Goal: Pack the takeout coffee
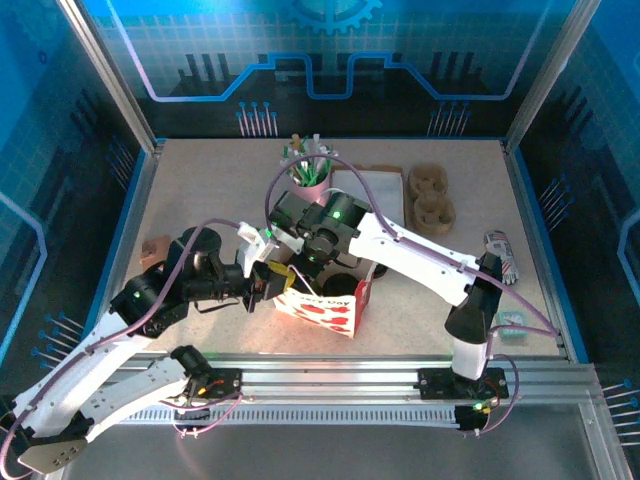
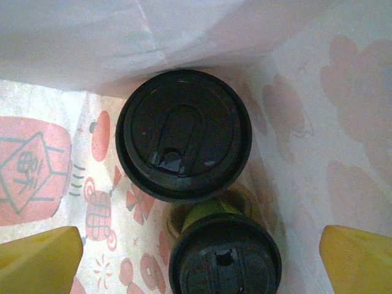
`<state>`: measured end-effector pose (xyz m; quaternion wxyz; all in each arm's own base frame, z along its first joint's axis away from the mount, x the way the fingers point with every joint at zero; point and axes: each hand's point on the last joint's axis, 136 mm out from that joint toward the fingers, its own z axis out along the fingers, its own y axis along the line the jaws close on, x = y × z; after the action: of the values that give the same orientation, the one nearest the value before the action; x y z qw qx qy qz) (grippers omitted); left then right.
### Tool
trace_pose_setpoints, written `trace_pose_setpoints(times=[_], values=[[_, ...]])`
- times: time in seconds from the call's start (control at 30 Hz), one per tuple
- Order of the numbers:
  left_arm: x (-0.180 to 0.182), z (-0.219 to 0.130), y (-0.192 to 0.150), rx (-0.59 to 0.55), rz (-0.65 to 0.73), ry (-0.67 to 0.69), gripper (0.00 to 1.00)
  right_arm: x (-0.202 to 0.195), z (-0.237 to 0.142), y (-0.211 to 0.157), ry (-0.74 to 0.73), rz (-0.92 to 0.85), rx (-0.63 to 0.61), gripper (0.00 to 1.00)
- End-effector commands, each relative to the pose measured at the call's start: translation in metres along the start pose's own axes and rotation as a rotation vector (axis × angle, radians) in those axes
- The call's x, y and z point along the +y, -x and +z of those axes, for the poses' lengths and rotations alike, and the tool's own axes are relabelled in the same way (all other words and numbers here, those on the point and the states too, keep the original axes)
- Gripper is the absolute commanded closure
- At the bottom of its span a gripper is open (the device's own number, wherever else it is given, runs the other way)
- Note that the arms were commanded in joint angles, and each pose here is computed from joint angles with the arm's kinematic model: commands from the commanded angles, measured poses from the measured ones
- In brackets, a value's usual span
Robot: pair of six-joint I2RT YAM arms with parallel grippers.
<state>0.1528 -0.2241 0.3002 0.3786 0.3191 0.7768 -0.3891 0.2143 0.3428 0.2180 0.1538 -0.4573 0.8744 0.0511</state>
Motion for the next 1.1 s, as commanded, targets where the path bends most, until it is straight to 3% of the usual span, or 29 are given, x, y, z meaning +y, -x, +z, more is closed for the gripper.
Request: trace_pose_setpoints(times=[0.0,0.43,1.07], values=[[-0.004,-0.001,0.004,-0.001,0.018,-0.014,1.00,0.004,-0.034,0.003,0.012,-0.025,-0.065,0.00],[-0.003,0.001,0.004,0.004,0.017,-0.009,1.00,0.002,-0.061,0.010,0.002,-0.040,-0.126,0.00],[-0.004,0.001,0.002,0.005,0.013,-0.017,1.00,-0.008,-0.063,0.011,-0.051,-0.032,-0.148,0.00]])
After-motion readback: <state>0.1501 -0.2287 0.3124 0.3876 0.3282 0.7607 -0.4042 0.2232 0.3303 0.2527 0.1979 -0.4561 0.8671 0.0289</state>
